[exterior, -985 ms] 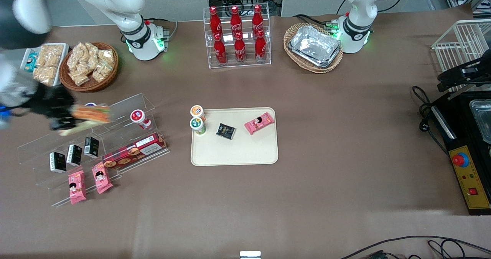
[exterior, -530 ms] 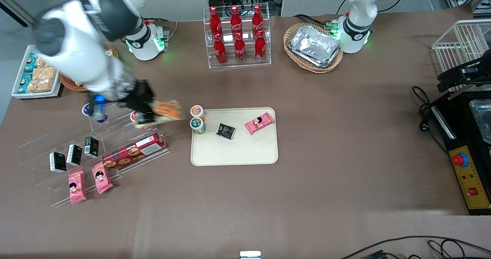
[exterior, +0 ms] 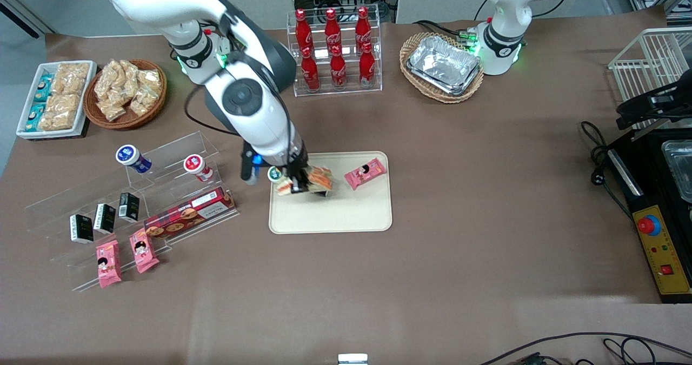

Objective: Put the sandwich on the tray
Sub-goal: 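Carry the sandwich with the right gripper over the cream tray, then lower the sandwich onto the tray beside the black box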

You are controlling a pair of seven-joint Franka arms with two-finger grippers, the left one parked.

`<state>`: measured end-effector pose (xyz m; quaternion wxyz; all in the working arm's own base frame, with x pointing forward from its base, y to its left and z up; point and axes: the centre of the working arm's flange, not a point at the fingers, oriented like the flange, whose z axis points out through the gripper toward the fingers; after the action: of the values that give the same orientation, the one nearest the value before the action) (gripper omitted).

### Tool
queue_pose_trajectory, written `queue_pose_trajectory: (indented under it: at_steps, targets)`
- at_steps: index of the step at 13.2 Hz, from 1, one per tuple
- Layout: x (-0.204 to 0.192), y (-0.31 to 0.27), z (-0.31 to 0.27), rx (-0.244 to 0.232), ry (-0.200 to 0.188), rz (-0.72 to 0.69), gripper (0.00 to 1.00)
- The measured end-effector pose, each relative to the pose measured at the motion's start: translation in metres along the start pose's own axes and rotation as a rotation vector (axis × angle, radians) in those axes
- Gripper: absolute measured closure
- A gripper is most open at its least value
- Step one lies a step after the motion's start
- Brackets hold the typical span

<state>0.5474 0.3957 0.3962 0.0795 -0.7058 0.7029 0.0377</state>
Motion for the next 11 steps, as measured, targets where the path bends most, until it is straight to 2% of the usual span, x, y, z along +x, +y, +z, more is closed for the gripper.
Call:
queue_pose_trajectory:
  at_steps: [3, 6, 8, 11]
  targets:
    - [-0.006, -0.007, 0.053, 0.042, -0.027, 0.002, 0.78]
    - [0.004, -0.018, 0.097, 0.061, -0.058, 0.015, 0.78]
    - [0.014, -0.023, 0.119, 0.066, -0.067, 0.030, 0.78]
    - [0.024, -0.027, 0.143, 0.081, -0.056, 0.043, 0.78]
